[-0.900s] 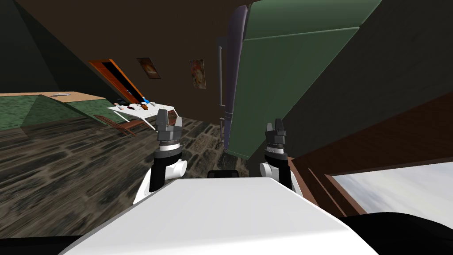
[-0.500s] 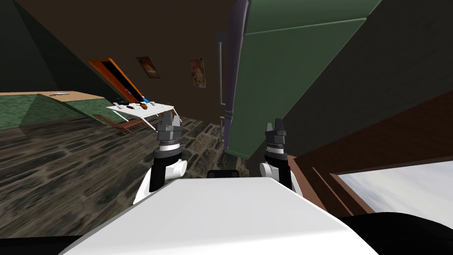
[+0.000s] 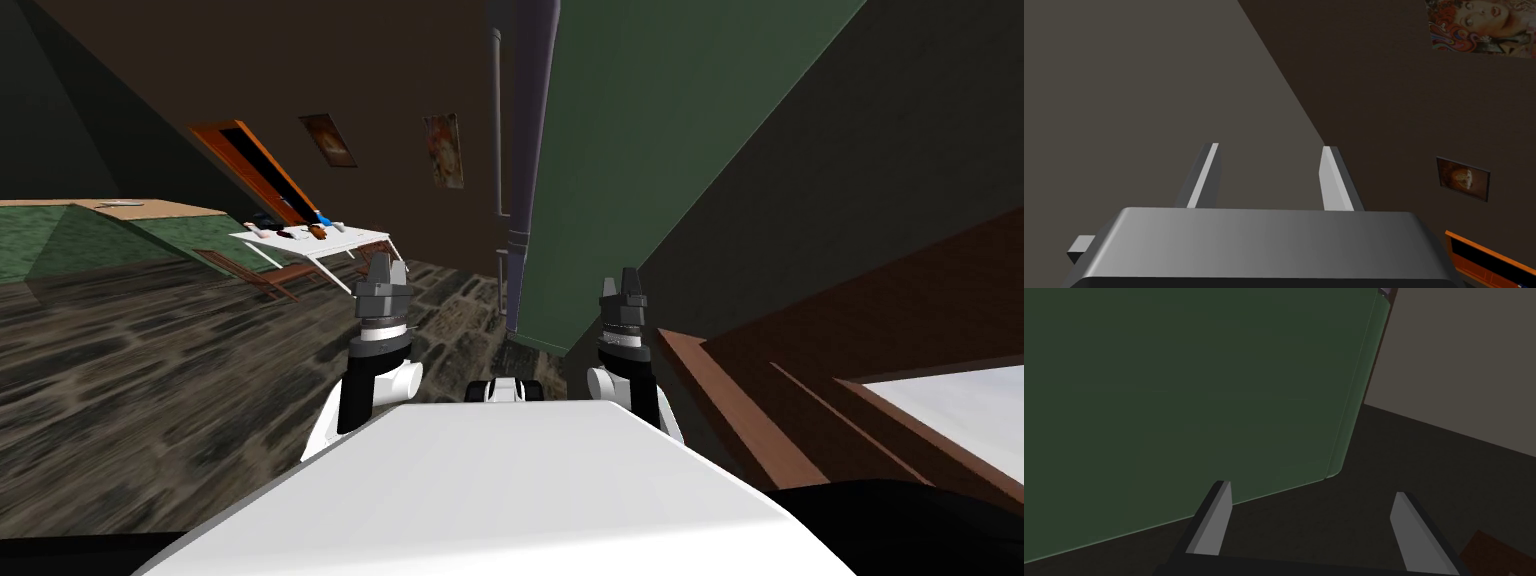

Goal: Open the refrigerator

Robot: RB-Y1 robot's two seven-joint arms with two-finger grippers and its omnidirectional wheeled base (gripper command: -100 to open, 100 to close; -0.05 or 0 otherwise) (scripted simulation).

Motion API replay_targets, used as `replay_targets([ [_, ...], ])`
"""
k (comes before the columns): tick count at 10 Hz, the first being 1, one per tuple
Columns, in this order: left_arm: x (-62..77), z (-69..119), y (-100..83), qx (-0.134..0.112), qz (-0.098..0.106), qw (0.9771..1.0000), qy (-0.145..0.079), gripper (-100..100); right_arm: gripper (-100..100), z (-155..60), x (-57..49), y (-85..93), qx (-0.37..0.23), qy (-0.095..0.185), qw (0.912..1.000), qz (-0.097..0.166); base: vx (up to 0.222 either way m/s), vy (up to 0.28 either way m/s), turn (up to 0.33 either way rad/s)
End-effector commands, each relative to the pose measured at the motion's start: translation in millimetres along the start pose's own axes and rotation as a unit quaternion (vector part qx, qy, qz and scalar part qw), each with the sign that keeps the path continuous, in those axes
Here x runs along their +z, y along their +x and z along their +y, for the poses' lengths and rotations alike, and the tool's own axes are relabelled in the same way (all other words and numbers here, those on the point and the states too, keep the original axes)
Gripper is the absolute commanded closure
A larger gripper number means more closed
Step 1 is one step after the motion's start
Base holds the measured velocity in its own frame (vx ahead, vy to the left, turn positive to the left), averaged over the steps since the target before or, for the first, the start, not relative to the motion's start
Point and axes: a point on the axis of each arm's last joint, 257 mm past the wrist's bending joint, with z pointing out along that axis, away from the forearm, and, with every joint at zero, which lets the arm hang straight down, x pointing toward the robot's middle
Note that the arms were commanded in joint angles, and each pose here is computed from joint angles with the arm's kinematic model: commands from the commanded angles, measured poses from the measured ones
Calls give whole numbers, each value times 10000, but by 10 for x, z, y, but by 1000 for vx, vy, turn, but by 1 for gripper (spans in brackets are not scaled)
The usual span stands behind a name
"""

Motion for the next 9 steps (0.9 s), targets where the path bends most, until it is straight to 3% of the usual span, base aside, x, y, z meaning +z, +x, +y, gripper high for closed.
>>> replay_targets([
  [1, 0, 0, 0, 0, 0, 10000, 0, 0, -100, -76, -9, 86, -273, 70, 9993, 246, 53, 43, -52],
  [4, -2, 3, 0, 0, 0, 10000, -4, 0, -100, -271, -44, 229, -881, 248, 9936, 661, 120, 81, -69],
  [6, -2, 3, 0, 0, 0, 10000, -4, 0, -100, -460, -86, 325, -1441, 401, 9839, 983, 154, 118, -80],
  [8, -2, 2, 0, -1, 0, 10000, -4, 0, -100, -683, -141, 398, -2062, 565, 9681, 1310, 172, 145, -93],
  [9, -2, 2, 0, -1, 0, 10000, -4, 0, -100, -684, -143, 405, -2104, 558, 9670, 1326, 116, 95, -46],
])
